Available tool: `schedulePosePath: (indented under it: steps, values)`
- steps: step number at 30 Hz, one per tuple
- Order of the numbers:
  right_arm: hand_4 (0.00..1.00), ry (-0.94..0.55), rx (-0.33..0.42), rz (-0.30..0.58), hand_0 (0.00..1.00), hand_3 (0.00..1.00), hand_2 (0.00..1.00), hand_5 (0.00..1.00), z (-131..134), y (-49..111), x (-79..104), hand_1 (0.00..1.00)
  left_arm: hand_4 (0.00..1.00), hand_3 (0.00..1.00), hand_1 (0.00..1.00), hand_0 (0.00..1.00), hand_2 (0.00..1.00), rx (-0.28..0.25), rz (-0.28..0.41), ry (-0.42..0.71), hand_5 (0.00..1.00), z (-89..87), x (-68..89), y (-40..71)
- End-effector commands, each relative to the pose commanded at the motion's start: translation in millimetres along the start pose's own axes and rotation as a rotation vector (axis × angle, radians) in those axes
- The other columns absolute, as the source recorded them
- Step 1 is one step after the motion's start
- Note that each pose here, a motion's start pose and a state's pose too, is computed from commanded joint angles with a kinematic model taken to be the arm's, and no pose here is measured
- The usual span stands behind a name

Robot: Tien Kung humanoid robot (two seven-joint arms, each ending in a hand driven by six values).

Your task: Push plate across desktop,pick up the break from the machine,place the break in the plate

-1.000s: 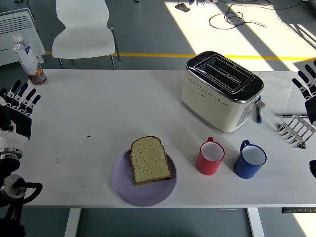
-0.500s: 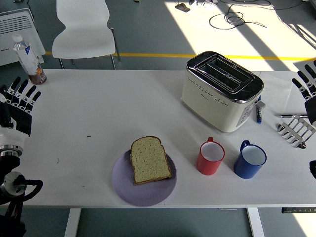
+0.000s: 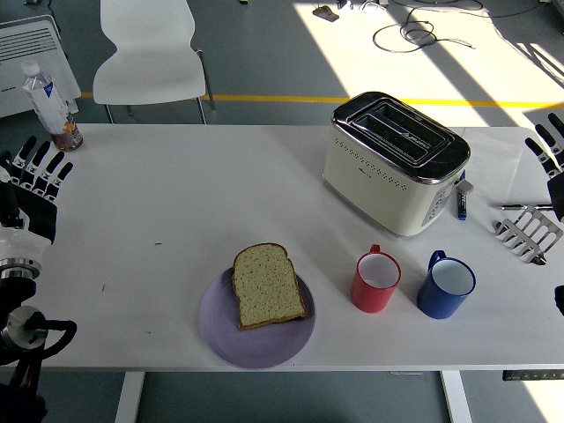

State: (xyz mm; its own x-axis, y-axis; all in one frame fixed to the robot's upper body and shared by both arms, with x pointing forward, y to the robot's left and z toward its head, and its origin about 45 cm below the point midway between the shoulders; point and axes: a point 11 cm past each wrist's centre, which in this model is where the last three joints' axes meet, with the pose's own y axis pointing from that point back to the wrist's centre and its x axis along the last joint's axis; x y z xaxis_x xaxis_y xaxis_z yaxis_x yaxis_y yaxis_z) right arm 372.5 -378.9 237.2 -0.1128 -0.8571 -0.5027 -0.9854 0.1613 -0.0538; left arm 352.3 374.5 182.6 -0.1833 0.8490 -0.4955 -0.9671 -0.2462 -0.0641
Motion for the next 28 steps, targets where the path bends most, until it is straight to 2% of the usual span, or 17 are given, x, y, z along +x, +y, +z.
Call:
schedulePosePath:
  steps: [13,28]
  values:
    - [0.542,0.004,-0.004,0.009,0.792,0.801,0.8,0.568,1.3,2.4,4.4,0.779,0.496,0.848,0.805,0.757,0.869,0.019,-0.005,-0.012,0.998,-5.0,0.1,2.9]
    - [0.542,-0.002,-0.001,0.0,0.792,0.8,0.795,0.57,1.0,-0.2,-0.1,0.777,0.496,0.849,0.805,0.755,0.869,0.008,0.004,0.002,0.998,-3.1,0.3,0.8]
